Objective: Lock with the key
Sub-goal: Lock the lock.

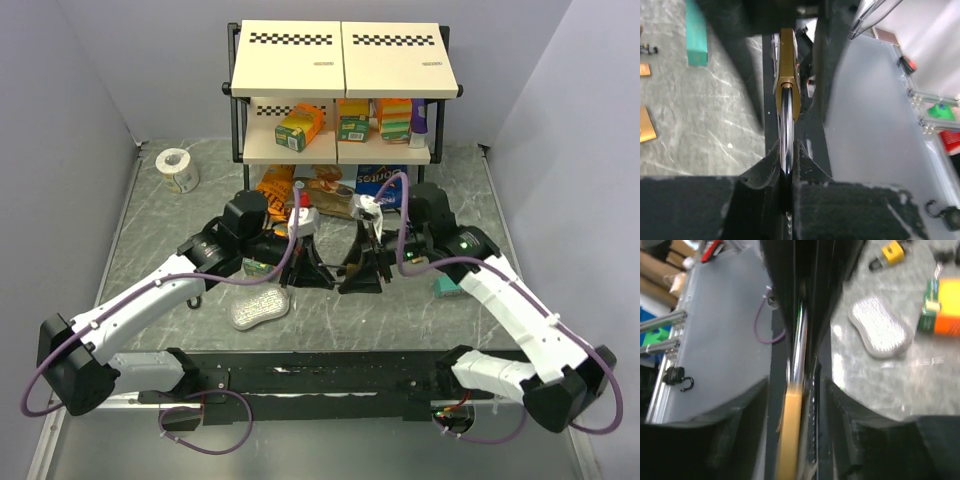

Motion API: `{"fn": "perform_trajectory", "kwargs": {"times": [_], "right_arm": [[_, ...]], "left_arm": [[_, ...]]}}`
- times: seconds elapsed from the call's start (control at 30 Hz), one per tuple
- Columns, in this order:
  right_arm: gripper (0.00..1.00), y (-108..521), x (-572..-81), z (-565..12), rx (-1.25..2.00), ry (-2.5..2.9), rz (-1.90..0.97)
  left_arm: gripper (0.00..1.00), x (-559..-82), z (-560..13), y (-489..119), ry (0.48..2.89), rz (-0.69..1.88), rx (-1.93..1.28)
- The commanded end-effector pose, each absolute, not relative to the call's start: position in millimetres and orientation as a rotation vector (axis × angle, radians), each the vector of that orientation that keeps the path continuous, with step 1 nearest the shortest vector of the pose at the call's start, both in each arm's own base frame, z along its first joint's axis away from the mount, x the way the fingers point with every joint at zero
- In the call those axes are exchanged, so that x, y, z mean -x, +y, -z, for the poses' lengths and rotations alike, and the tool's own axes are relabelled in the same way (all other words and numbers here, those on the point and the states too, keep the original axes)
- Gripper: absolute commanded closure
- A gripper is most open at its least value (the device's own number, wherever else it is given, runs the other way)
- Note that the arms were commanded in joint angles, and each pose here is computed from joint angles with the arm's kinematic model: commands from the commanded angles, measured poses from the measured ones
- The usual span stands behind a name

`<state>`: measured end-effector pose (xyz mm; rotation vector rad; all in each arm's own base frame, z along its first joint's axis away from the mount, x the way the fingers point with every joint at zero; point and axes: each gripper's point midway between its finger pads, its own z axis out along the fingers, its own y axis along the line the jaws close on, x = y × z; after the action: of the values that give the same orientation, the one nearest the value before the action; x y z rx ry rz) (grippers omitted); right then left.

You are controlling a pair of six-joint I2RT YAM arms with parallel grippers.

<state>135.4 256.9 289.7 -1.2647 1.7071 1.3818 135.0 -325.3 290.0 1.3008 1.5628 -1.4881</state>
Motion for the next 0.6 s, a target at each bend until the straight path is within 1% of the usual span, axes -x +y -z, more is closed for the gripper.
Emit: {"fn": "perform_trajectory", "kwargs": {"times": [0.0,0.03,0.07,0.13,0.27,0.43,0.47,0.57], "right_arm": [[0.35,258.4,-151.5,-317.1,1.349,1.517,-1.28],[0.34,248.0,-153.9,-310.7,1.332,1.567,-1.26],[0.33,242.1,-157.0,-310.5,1.316,1.582,-1.237],[0.32,232.2,-159.7,-304.4,1.308,1.622,-1.198],[0.32,222.8,-160.6,-299.0,1.315,1.663,-1.172],[0.41,220.5,-157.3,-293.1,1.343,1.679,-1.18],[0.45,220.4,-156.4,-292.6,1.344,1.68,-1.185],[0.46,218.8,-155.5,-283.4,1.369,1.695,-1.18]], "left_arm": [[0.99,-141.0,-305.6,-323.0,1.335,1.346,-1.408],[0.99,-147.1,-301.7,-317.3,1.309,1.289,-1.433],[0.99,-144.7,-295.7,-310.5,1.348,1.279,-1.445],[0.99,-147.5,-293.1,-304.8,1.342,1.244,-1.458],[0.99,-148.2,-294.0,-302.3,1.351,1.24,-1.453],[0.99,-149.6,-295.1,-303.9,1.35,1.246,-1.443],[0.99,-150.0,-296.6,-303.9,1.345,1.245,-1.44],[0.99,-149.4,-296.9,-303.6,1.344,1.251,-1.44]]}}
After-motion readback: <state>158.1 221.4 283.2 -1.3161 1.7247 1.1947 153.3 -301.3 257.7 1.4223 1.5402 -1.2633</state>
